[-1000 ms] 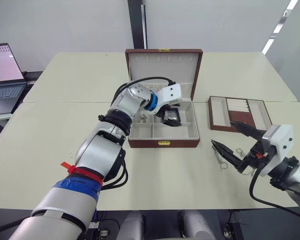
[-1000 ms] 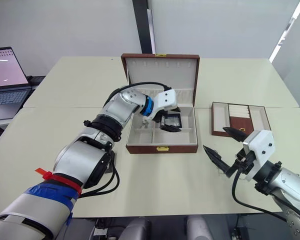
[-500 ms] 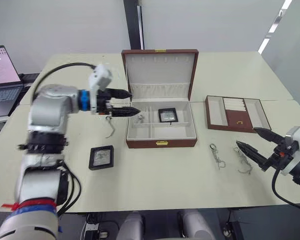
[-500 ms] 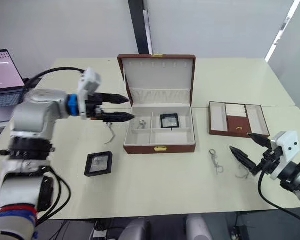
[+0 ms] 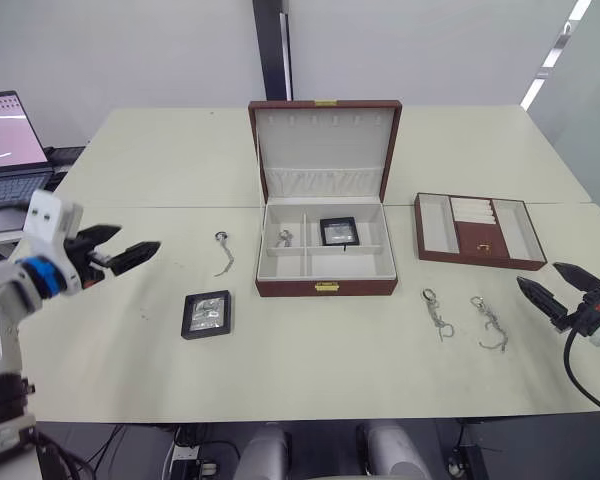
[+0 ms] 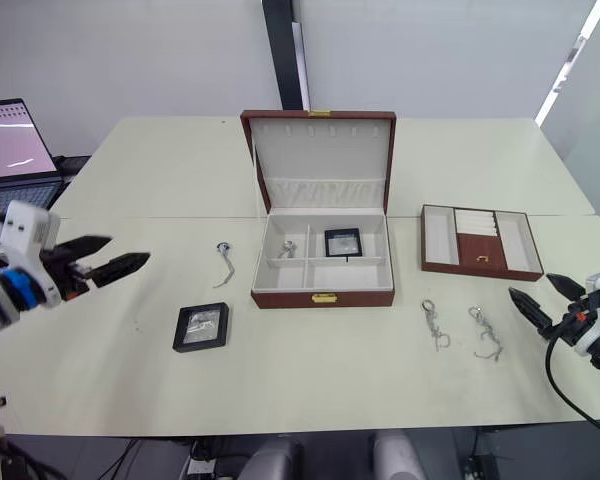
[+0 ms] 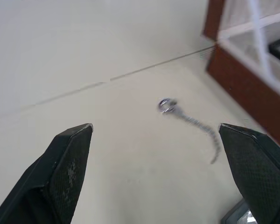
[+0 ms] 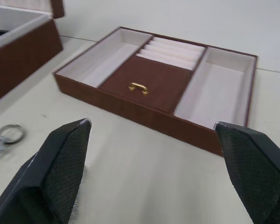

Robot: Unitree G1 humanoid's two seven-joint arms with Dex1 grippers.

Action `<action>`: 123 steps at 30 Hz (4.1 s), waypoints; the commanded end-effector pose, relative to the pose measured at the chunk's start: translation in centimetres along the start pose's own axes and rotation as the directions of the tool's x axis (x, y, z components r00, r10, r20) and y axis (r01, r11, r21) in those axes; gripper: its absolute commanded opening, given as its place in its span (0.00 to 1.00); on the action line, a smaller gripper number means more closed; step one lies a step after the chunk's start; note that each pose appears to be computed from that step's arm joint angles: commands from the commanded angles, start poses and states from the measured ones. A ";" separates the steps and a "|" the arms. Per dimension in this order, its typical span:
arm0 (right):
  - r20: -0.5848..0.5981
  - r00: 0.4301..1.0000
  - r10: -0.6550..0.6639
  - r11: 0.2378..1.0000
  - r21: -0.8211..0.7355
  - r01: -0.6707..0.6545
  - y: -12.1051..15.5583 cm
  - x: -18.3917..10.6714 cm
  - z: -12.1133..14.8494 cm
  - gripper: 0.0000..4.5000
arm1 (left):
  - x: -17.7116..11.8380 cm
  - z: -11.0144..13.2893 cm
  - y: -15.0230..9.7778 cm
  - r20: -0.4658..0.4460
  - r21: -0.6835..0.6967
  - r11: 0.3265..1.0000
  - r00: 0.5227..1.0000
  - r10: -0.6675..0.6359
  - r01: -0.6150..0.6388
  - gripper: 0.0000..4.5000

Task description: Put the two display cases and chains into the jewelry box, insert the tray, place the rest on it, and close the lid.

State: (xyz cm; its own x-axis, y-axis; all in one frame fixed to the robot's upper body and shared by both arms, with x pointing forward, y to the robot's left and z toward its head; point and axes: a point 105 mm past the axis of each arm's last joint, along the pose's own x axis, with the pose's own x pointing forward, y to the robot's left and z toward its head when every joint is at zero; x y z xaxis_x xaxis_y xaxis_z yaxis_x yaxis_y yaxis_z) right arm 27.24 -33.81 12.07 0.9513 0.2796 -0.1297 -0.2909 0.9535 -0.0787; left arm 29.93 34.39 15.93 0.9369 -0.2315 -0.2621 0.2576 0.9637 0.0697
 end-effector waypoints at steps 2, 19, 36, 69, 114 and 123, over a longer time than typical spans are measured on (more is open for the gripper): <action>0.066 0.994 -0.092 0.996 -0.009 0.093 -1.7 0.1 0.5 1.00 | -2.5 0.2 3.1 0.056 0.097 0.961 0.966 0.254 -0.259 0.99; 0.087 0.985 -0.151 0.986 -0.056 0.156 -2.5 0.6 0.1 1.00 | -4.1 -5.7 5.9 0.008 0.040 0.868 0.869 0.495 -0.495 0.99; 0.078 0.987 -0.143 0.988 -0.044 0.147 -2.8 -0.1 -0.1 1.00 | -3.3 -4.9 5.7 0.029 0.034 0.884 0.885 0.465 -0.466 0.99; -0.041 0.540 0.841 0.504 -0.305 -0.808 20.7 -0.2 9.9 1.00 | -0.3 -0.8 -9.8 -0.496 0.368 0.497 0.618 -0.610 0.786 0.99; -0.028 0.557 0.830 0.530 -0.269 -0.804 20.7 -0.2 9.0 1.00 | 0.6 -5.2 -10.9 -0.553 0.391 0.458 0.601 -0.577 0.799 0.01; -0.033 0.559 0.828 0.531 -0.273 -0.802 20.5 -0.1 8.6 1.00 | 1.0 -1.8 -11.2 -0.509 0.430 0.454 0.625 -0.591 0.780 0.01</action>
State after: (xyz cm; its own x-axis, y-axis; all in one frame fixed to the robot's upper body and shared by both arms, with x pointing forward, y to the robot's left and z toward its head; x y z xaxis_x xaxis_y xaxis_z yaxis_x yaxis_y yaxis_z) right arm 22.28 -13.48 18.22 0.2947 0.9363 -0.1909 -0.9500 0.2656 -0.1643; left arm 27.27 24.11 11.25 0.2990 -0.6317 -0.7152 0.9539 0.2177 0.2066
